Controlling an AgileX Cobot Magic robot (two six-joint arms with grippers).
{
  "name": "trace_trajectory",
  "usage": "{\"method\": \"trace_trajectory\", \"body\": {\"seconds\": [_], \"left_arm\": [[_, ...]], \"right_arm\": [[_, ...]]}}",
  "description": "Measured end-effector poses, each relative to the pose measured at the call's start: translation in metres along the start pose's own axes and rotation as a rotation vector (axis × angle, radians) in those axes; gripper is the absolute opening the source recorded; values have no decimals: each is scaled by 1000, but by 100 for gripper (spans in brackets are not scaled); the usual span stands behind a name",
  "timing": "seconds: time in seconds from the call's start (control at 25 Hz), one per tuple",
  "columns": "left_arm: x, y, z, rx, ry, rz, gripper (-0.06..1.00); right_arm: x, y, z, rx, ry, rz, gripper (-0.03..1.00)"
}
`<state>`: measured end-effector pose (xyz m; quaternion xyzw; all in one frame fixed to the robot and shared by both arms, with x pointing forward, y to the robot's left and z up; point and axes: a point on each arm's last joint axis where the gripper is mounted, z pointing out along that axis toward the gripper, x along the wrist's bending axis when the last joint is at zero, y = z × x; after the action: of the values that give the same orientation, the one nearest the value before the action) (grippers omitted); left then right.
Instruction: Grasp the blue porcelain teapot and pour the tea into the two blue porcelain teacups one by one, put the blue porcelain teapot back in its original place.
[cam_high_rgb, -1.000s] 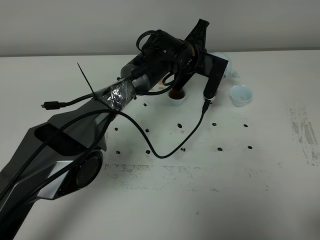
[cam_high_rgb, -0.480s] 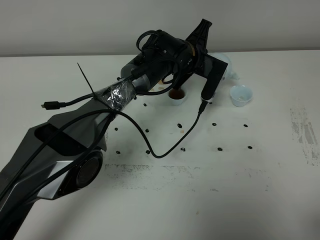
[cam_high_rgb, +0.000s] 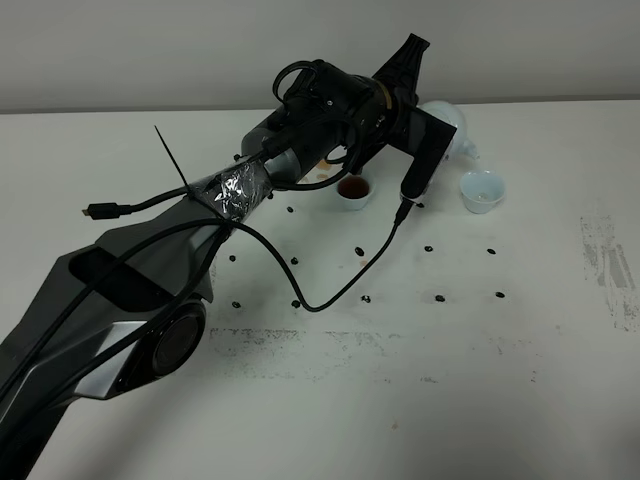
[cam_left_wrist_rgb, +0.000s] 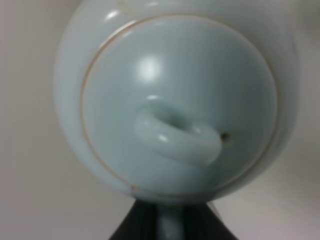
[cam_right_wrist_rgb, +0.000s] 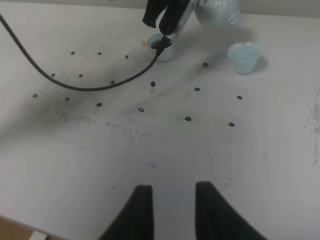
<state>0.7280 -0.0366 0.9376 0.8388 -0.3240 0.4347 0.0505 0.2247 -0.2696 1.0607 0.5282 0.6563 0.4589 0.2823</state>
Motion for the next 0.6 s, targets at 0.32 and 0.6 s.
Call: {"method": "trace_trajectory", "body": {"seconds": [0.32, 0.6], "left_arm": [[2, 4, 2, 4, 46, 52, 9], [1, 5, 5, 10, 74, 92, 9]], "right_arm": [[0, 0, 0, 0, 0, 0, 24], [0, 0, 0, 0, 0, 0, 24]]}}
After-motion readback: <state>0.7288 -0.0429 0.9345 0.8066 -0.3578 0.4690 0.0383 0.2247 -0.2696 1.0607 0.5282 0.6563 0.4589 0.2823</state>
